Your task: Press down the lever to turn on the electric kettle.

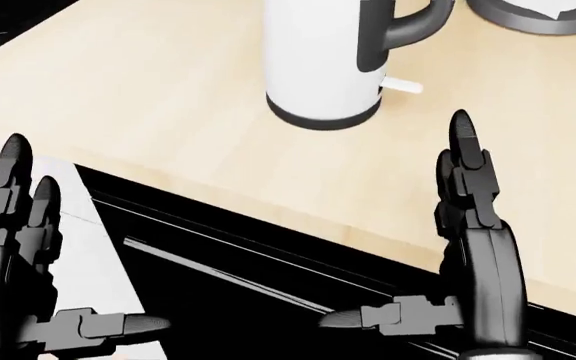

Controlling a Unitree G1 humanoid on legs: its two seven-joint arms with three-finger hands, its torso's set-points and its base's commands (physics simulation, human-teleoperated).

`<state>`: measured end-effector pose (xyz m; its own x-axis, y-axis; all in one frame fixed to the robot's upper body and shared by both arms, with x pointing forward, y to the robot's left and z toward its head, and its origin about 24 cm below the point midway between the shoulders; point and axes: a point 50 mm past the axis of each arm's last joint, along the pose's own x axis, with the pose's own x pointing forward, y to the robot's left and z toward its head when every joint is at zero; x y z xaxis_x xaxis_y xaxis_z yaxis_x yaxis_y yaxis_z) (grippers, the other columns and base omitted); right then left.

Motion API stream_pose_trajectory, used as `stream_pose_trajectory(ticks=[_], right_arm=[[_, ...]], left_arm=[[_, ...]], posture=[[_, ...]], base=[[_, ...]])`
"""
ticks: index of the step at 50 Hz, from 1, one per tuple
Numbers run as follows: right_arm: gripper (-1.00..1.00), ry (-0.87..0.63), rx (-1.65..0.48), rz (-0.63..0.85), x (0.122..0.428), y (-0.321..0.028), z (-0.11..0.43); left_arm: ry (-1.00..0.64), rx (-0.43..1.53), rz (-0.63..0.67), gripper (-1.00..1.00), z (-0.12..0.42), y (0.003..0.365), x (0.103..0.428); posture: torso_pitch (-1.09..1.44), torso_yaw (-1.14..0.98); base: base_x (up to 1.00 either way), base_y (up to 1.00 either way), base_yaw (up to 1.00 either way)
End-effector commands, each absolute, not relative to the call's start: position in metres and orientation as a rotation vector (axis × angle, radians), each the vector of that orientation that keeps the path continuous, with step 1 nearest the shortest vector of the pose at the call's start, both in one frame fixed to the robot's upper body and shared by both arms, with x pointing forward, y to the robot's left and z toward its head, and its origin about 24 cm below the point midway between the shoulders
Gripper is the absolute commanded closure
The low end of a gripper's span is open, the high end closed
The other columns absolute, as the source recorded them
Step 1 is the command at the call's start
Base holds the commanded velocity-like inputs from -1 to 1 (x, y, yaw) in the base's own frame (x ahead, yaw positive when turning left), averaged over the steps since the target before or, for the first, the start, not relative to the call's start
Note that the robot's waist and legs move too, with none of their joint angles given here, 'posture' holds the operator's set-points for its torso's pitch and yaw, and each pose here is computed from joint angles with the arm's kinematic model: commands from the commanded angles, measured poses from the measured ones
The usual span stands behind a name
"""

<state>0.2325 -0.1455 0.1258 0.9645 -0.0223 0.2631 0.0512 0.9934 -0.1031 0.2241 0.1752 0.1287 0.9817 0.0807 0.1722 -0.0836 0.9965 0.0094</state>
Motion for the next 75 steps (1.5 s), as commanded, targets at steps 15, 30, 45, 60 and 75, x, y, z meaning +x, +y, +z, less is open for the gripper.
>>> stream_pose_trajectory(ticks=[15,30,45,60,75], right_arm=[[-1.0,-0.315,-0.106,-0.075,0.224,-0.153,0.142],[-1.0,-0.338,-0.112,-0.118,0.218,-0.163,0.153],[-1.0,-0.355,-0.11,-0.185,0.206,-0.181,0.162],[-1.0,-0.359,-0.112,-0.202,0.202,-0.184,0.165],[-1.0,-0.357,-0.114,-0.202,0.202,-0.186,0.164]], left_arm=[[-0.285,0.031,0.086,-1.0,0.155,0.175,0.219],[-0.292,0.033,0.08,-1.0,0.16,0.173,0.22],[-0.301,0.036,0.073,-1.0,0.166,0.171,0.221],[-0.306,0.034,0.072,-1.0,0.168,0.171,0.221],[-0.306,0.034,0.075,-1.0,0.167,0.171,0.22]], posture=[[0.0,0.0],[0.0,0.0],[0.0,0.0],[0.0,0.0],[0.0,0.0]], base=[[0.0,0.0,0.0],[0.02,0.0,0.0],[0.06,0.0,0.0],[0.11,0.0,0.0],[0.11,0.0,0.0]])
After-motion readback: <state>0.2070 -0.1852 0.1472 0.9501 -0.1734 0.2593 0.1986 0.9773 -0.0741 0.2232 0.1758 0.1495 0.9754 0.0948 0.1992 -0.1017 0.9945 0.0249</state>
